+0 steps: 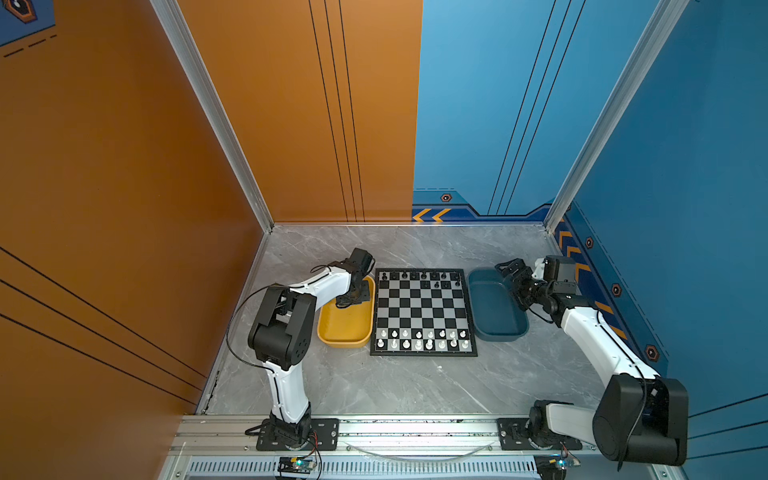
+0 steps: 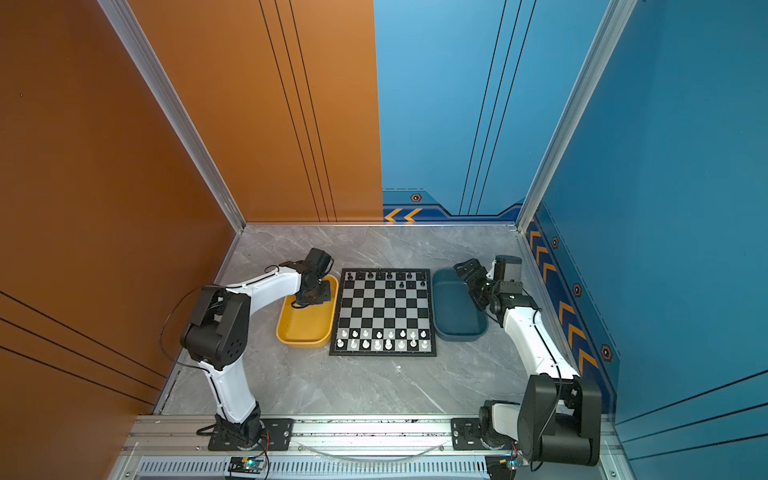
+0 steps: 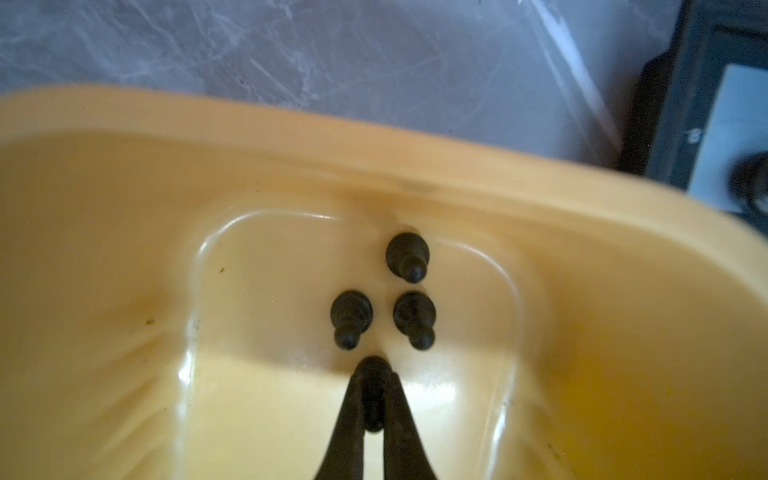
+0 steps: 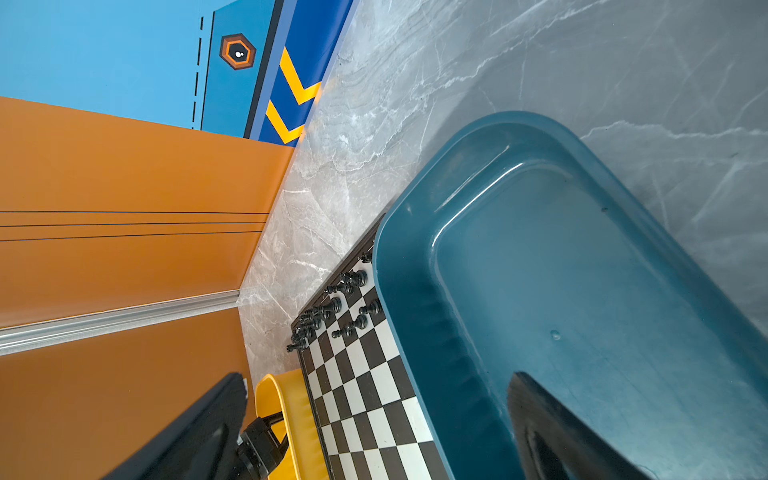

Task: Set up the chess pieces on the board
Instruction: 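Lower the left gripper and close on a black pawn in the tray, then lift the black pawn and carry it over the board's far rows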

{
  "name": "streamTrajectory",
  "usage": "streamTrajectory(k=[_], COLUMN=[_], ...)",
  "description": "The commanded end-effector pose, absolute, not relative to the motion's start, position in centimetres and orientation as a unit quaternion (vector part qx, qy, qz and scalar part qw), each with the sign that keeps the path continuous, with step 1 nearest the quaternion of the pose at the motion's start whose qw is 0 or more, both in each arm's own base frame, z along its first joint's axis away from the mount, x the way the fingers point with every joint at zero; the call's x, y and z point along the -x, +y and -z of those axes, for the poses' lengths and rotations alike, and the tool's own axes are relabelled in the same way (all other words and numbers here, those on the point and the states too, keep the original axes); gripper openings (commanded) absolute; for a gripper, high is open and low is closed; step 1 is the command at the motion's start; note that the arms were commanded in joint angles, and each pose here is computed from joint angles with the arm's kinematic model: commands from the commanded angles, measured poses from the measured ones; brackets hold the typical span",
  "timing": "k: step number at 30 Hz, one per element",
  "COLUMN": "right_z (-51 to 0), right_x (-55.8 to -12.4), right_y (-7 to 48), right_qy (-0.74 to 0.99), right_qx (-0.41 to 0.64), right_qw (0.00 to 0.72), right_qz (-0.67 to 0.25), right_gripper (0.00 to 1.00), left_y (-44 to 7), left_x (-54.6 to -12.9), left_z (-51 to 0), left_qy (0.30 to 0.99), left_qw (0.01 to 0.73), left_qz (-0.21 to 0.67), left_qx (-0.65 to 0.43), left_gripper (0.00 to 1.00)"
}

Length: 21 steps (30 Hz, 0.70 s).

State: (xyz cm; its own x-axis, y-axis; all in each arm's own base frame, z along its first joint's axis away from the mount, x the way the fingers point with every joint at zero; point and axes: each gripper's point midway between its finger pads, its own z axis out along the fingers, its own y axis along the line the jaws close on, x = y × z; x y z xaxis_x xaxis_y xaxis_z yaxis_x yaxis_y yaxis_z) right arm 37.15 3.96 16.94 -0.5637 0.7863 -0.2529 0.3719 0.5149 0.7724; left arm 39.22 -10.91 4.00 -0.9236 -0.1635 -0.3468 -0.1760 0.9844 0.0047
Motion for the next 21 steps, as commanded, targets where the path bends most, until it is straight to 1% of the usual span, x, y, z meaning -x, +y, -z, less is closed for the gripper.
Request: streamTrajectory(k=[1, 6, 11, 17, 21], right_z=[-17.8, -17.7, -17.6, -17.7, -17.6], right_x=[-37.4, -37.4, -37.5, -37.5, -37.5], right_y=[3.9, 3.9, 3.9, 4.0, 3.9], right_qy=[0.818, 0.818, 0.819, 0.819, 0.819], right_qx=[-0.345, -0.345, -0.344, -0.342, -0.343], right_qw=[0.314, 0.313, 0.313, 0.313, 0.312], right_qz=[-0.336, -0.337, -0.338, -0.339, -0.338], right_gripper=[1.00, 1.00, 1.00, 1.00, 1.00], left_y=[-11.4, -12.8, -16.2, -20.9, -24.1], left_x=[-38.8, -39.2, -39.7, -40.3, -40.9], left_z=[-6.6, -10.2, -12.7, -13.1, -12.0], left_qy=[0.979, 0.973, 0.968, 0.966, 0.967], left_qw=[0.190, 0.224, 0.248, 0.249, 0.236], left_qz=[-0.002, 0.012, 0.041, 0.062, 0.077], left_qx=[0.076, 0.057, 0.024, -0.026, -0.054], left_gripper=[0.00, 0.00, 0.00, 0.00, 0.00])
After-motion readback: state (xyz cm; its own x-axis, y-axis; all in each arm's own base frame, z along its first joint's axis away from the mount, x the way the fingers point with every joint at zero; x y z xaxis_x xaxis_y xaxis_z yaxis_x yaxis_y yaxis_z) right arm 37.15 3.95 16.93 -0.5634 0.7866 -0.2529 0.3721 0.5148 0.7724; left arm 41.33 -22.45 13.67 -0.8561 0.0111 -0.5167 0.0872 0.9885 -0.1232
